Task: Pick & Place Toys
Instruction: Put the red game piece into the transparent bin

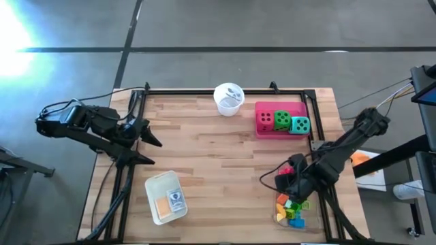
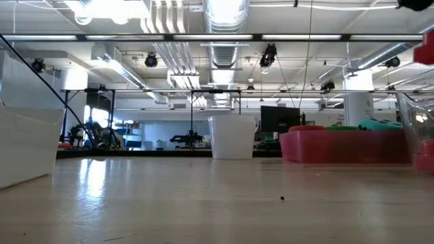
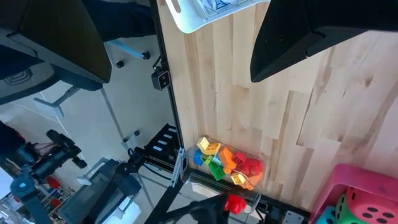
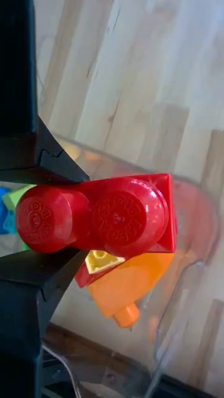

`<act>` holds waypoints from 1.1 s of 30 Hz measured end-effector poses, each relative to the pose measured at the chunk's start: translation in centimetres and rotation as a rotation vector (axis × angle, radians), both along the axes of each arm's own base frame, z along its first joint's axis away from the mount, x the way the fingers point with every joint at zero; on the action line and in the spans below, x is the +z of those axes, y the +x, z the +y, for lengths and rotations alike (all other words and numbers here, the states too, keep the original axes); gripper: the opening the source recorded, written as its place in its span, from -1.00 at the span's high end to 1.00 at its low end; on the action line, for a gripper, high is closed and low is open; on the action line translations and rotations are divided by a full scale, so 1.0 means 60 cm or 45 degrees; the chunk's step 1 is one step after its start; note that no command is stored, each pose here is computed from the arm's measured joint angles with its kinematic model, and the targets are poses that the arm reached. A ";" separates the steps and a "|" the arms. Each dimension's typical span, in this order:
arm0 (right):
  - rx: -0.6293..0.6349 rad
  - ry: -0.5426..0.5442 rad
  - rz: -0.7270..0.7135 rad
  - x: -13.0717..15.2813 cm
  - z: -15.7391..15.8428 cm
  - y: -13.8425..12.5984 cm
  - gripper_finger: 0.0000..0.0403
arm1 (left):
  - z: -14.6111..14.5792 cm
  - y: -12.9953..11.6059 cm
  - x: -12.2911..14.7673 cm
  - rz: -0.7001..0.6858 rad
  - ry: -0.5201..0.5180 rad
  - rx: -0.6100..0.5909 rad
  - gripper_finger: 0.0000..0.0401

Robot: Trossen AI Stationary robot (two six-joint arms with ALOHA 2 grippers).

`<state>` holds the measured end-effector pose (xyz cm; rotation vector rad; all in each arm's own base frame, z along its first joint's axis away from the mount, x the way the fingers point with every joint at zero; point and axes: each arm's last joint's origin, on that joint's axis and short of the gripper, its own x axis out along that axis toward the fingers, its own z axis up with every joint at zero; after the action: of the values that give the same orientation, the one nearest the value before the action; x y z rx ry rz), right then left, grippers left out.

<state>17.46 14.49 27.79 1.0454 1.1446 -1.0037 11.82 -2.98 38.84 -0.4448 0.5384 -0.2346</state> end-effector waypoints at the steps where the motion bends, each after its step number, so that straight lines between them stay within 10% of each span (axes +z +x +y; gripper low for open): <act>1: 0.009 0.017 0.011 -0.008 -0.001 -0.002 0.41 | 0.000 -0.001 0.000 -0.003 0.001 -0.001 -0.93; 14: 0.029 0.127 0.025 -0.107 -0.011 -0.013 0.41 | 0.000 -0.001 0.000 -0.003 0.003 0.001 -0.93; 33: 0.013 0.129 0.018 -0.129 -0.035 -0.001 0.41 | 0.001 0.014 -0.005 0.024 0.059 0.097 -0.93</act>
<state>17.43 12.40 20.05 1.1130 1.2219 -0.9546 12.67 -2.91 38.53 -0.4220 0.5432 -0.1448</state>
